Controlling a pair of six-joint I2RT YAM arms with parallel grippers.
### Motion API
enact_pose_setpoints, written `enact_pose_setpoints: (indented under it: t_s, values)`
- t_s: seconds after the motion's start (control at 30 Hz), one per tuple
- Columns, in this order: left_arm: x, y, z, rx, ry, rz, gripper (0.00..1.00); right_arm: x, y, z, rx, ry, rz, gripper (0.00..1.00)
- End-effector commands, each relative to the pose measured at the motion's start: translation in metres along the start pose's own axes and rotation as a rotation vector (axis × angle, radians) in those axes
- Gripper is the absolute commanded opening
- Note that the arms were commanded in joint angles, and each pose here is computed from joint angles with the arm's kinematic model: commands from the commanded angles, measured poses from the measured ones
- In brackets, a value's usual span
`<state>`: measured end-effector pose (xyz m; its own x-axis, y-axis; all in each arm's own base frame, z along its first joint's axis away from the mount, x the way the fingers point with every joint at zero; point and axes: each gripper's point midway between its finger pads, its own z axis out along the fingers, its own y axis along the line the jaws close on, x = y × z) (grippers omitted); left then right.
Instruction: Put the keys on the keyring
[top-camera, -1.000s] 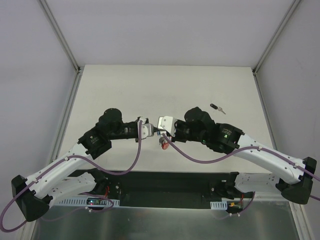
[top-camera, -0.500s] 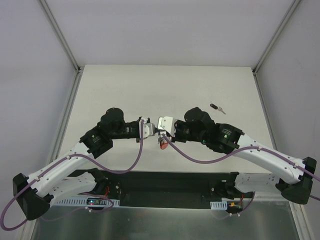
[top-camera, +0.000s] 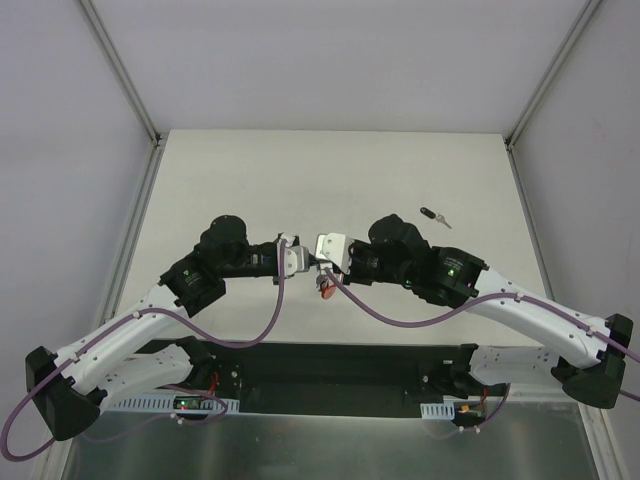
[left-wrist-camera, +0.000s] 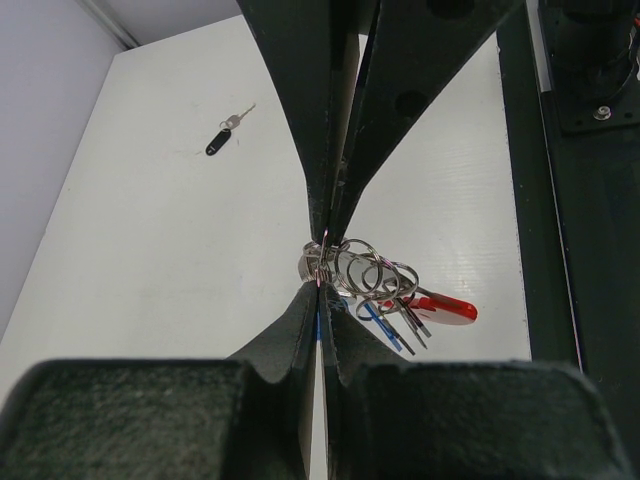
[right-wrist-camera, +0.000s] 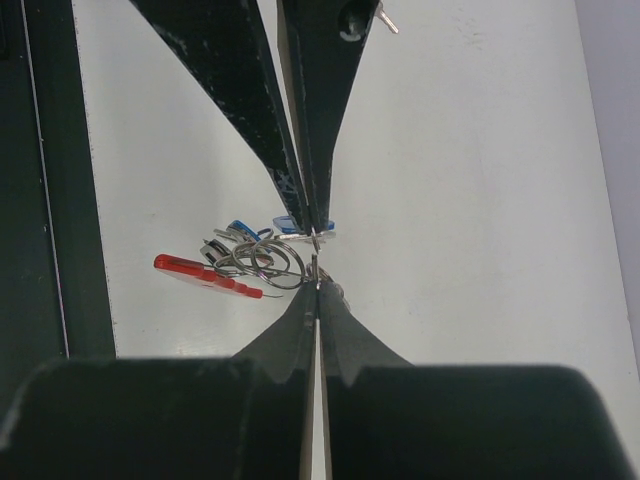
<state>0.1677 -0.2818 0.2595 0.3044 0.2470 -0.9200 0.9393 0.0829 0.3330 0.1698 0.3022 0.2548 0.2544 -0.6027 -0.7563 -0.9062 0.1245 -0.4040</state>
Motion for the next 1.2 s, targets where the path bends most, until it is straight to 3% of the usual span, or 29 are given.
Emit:
enact_pose_setpoints:
  t_s: [0.0,1.17]
  values:
    - [-0.022,0.000,0.001,0.013,-0.072,0.029,0.00,-0.026,-0.008,-0.004,0.021,-0.090,-0.012,0.02]
    - [-0.020,-0.004,0.004,0.033,-0.069,0.021,0.00,-0.028,-0.014,-0.008,0.056,-0.096,0.002,0.01]
